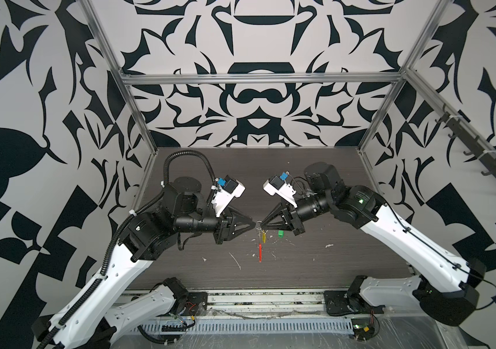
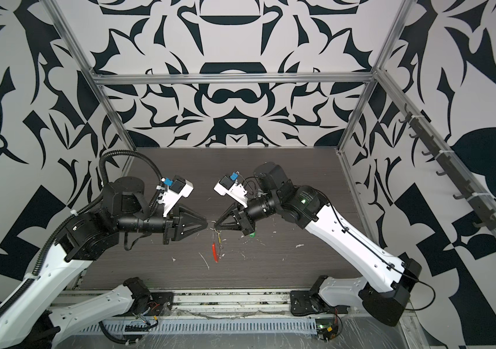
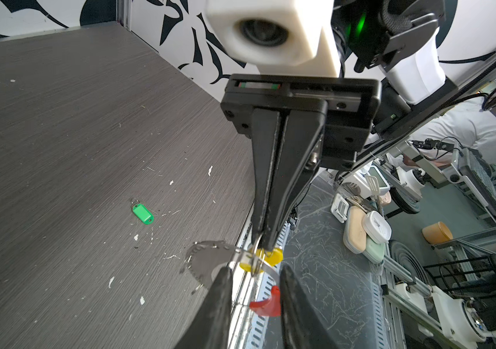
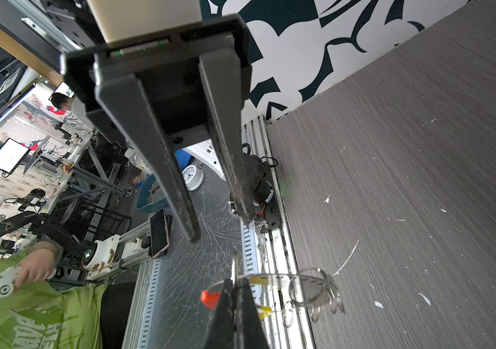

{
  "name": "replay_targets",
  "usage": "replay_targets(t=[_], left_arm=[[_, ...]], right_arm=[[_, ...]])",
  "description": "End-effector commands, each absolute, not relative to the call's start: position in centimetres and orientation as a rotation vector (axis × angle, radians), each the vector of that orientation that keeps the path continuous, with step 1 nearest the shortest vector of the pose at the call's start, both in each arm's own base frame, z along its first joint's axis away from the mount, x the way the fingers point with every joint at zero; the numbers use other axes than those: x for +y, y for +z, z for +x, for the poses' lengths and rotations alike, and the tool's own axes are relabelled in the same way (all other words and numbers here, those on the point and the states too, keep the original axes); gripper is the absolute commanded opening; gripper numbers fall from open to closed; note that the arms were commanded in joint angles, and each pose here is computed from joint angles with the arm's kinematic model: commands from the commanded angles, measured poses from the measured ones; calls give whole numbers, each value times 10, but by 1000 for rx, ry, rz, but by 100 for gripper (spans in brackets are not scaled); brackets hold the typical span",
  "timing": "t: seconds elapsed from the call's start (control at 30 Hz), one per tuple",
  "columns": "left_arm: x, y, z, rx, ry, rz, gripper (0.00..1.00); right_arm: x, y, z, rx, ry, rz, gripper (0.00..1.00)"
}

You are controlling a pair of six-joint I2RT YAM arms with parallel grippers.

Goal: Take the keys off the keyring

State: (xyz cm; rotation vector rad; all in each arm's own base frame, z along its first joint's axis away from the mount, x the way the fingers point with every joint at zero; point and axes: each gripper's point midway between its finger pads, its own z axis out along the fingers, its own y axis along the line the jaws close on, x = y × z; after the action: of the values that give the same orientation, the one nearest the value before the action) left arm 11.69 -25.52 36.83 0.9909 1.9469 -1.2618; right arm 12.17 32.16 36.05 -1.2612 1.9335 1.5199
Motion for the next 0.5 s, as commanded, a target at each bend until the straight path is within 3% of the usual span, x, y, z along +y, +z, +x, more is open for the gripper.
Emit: replay_targets(t=[0.0,0.23,0.47], left_arm=[[-257,373,113,1955,-1292,1018,29],[-260,376,113,1934,-1308,1029,22],[-263,376,112,1930,-1330,1039,4]], right_arm=[[324,391,118,1793,1547,-1297,0],[327,391,120,1793,1546,-1292,0],[328,391,124,1790,1535,-1275,0]])
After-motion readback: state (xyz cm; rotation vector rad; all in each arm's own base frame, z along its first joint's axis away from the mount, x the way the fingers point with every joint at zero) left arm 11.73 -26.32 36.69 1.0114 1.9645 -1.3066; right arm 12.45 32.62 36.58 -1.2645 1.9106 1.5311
